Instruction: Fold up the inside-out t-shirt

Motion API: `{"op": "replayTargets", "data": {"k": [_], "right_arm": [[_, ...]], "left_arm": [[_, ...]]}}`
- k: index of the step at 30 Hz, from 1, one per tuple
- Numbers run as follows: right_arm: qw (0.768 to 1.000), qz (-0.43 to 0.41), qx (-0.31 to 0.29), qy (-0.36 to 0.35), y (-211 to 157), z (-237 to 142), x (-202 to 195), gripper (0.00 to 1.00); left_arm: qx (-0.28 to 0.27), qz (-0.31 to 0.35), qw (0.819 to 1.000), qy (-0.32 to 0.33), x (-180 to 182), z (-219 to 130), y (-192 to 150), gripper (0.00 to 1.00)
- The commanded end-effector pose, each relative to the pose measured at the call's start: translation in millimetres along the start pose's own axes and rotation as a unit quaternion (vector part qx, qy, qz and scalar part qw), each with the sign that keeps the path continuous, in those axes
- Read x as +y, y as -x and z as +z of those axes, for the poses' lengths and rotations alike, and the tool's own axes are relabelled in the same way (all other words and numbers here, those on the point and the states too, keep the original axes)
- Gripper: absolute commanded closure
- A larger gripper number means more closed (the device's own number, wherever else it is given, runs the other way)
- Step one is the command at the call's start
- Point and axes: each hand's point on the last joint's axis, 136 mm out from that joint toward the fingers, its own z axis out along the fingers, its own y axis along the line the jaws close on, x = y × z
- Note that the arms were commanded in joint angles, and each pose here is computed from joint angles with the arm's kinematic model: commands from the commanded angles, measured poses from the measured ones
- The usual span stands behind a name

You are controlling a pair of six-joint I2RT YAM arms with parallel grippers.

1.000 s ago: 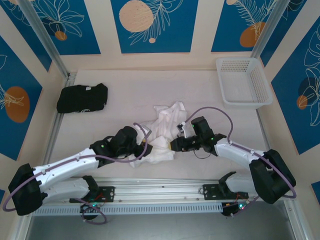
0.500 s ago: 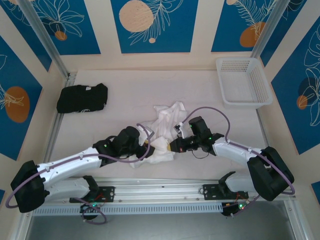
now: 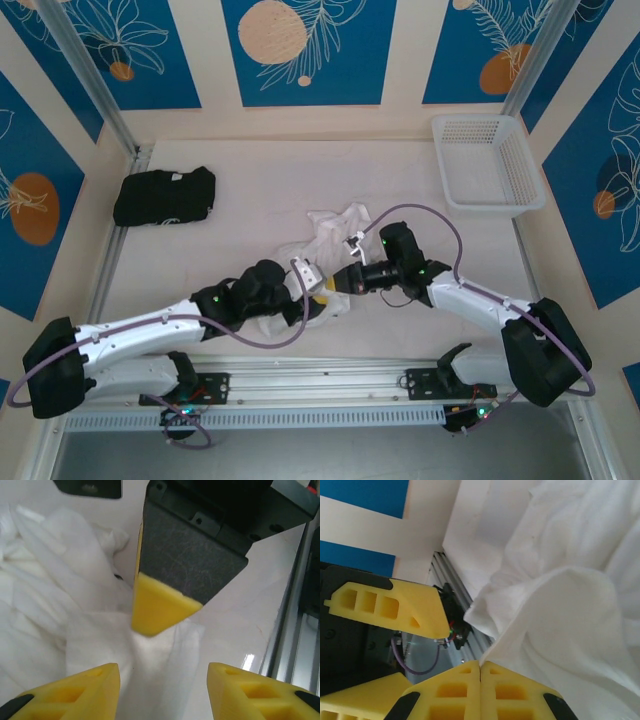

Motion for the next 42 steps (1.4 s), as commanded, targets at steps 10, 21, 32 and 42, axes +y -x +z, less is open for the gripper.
{"op": "replayTargets", "data": {"k": [10,21,32,42], "right_arm": [[0.999,0.005,-0.01,0.048,16,-9,26,1.0],[0.998,0.04,-0.047,-0.008,26,-22,5,0.77],[0.952,-0.071,-0.125,-0.27,38,-58,-56,0.55],[0.922,-0.104,-0.126,-0.352,93,-46,-91,0.48]], "left_arm": [[-0.005,0.101,0.994,0.029,9,25,-7,0.46],[-0.045,0.044,0.996,0.069,22,10,6,0.95],[-0.157,-0.063,0.972,0.161,64,-93,10,1.0],[-0.211,-0.172,0.915,0.299,117,-171,21,1.0]]}}
